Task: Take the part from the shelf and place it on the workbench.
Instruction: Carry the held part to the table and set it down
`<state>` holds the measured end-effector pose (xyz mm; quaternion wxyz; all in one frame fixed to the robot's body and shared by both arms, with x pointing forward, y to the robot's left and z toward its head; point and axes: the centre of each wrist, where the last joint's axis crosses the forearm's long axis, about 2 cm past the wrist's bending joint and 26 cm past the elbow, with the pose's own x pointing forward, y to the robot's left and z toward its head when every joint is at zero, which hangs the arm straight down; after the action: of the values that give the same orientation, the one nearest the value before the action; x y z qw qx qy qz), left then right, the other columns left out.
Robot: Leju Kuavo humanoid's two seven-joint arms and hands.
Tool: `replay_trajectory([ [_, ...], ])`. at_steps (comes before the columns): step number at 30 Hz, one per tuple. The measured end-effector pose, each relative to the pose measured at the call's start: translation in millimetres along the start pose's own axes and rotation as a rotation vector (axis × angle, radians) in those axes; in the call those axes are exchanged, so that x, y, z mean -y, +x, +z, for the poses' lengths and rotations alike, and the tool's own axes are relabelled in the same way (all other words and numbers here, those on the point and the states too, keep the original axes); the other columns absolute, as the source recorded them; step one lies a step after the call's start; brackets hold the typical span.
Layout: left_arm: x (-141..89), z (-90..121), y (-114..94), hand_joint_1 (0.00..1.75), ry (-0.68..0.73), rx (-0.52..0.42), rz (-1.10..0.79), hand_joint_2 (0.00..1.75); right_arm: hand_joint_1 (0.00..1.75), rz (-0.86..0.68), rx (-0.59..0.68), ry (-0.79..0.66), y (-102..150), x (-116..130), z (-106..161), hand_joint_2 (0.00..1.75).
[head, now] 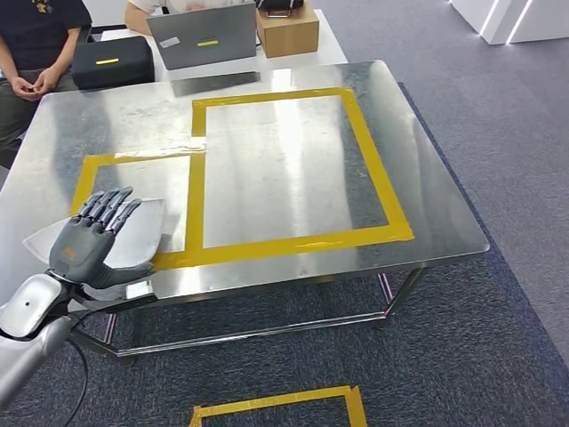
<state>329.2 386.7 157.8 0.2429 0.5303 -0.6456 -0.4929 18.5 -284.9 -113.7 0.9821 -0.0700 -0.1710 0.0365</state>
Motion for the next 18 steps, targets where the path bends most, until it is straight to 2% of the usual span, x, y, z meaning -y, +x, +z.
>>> replay_trajectory([
  [18,-3.0,-1.7,2.0,0.00,0.028,0.011,-0.008,0.00,0.00,-0.003,0.000,-0.002,-0.1,0.0,0.0,0.00],
])
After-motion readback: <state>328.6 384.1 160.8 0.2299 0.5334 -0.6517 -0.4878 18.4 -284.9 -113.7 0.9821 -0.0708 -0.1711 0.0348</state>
